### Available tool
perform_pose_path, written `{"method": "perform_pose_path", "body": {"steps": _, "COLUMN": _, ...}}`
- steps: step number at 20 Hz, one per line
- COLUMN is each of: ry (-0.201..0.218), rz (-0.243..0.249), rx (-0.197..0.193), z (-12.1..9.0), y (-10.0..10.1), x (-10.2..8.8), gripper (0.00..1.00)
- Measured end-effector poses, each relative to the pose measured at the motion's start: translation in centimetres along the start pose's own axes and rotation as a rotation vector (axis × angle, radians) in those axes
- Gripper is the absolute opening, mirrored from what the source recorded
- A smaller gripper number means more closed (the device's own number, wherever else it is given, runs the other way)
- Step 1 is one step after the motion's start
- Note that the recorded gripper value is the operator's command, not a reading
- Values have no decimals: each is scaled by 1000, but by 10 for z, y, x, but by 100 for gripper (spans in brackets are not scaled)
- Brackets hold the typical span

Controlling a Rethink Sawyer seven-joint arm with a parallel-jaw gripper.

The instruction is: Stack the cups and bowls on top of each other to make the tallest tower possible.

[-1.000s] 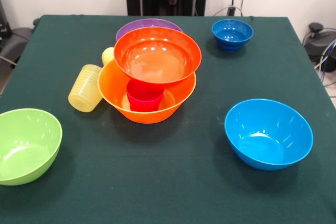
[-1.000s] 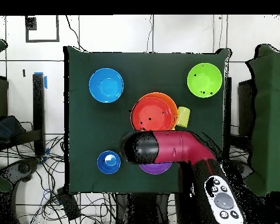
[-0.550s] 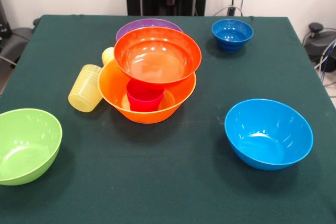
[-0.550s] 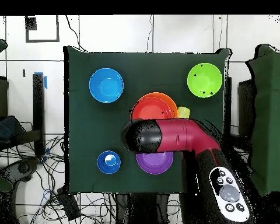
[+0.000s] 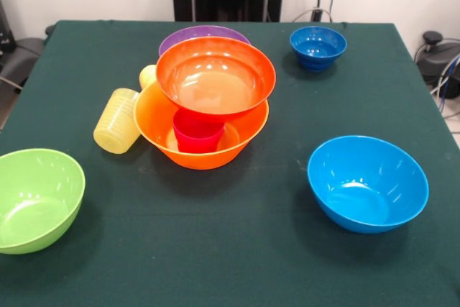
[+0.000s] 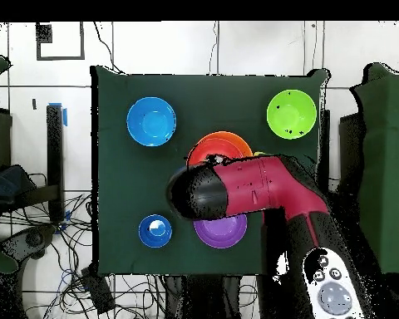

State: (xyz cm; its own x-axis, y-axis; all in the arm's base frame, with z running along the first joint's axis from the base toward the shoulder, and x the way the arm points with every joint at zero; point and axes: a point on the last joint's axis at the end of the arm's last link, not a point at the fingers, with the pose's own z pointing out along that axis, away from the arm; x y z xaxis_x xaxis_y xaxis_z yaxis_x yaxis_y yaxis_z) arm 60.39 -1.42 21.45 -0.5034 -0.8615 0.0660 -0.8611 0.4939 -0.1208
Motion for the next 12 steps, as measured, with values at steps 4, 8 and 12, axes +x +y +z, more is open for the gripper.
{"method": "perform_pose_path", "body": {"steps": 4, "ry": -6, "rz": -25, "rx": 56, "z": -17, "y": -10, "x": 0, "gripper": 100}}
{"method": "perform_pose_path", "body": {"steps": 8, "ry": -16, "rz": -42, "rx": 97, "z": -26, "y": -18, "x": 1, "gripper": 100}}
{"method": "perform_pose_path", "body": {"steps": 12, "ry": -31, "rz": -60, "rx": 144, "z": -37, "y": -28, "x": 2, "gripper": 100}}
